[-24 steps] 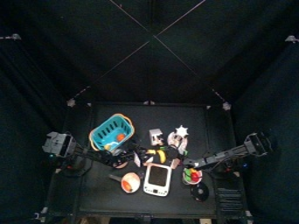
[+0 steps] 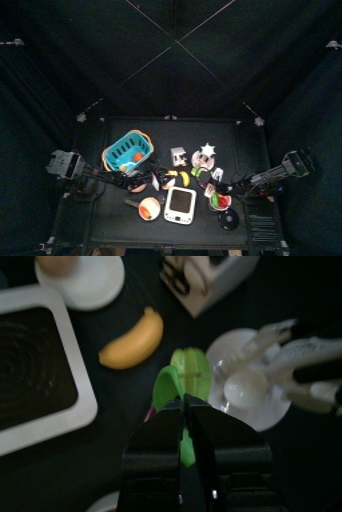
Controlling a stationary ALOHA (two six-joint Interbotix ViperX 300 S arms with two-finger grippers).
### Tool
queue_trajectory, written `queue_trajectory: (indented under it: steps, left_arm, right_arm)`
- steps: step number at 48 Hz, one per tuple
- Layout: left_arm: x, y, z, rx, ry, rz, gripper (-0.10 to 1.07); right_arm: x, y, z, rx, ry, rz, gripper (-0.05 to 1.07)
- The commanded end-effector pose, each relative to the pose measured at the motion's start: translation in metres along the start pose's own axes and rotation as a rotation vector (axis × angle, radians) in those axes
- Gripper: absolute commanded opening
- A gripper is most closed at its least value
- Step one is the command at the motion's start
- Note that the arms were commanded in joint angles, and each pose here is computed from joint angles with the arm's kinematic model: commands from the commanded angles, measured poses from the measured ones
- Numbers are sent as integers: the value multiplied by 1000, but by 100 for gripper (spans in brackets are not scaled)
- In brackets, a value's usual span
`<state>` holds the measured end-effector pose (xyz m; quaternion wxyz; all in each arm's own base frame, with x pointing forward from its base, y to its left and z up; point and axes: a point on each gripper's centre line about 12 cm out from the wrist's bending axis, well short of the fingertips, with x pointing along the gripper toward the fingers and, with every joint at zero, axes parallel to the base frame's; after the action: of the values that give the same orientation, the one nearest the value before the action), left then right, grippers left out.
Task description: Drop corn husk
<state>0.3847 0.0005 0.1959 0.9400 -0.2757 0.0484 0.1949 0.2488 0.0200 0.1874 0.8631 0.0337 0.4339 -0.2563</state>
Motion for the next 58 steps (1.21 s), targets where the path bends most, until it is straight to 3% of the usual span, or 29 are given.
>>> queue_trajectory:
  steps: [1,11,25,31,58]
  left_arm:
    - [-8,-5,15,-5,-34,-30,70]
    - [-22,2,19,-9,-36,-29,70]
    - [-26,3,21,-11,-38,-30,70]
    - [-26,2,22,-9,-41,-33,70]
    - [-38,7,26,-7,-46,-40,70]
  right_arm:
    - [0,-3,-10,64,63,15,45]
    - [9,-14,-30,120,155,-22,48]
    - [20,-33,-37,124,174,-79,83]
    - [20,-33,-33,117,159,-78,93]
    - [15,-32,-26,115,122,-64,94]
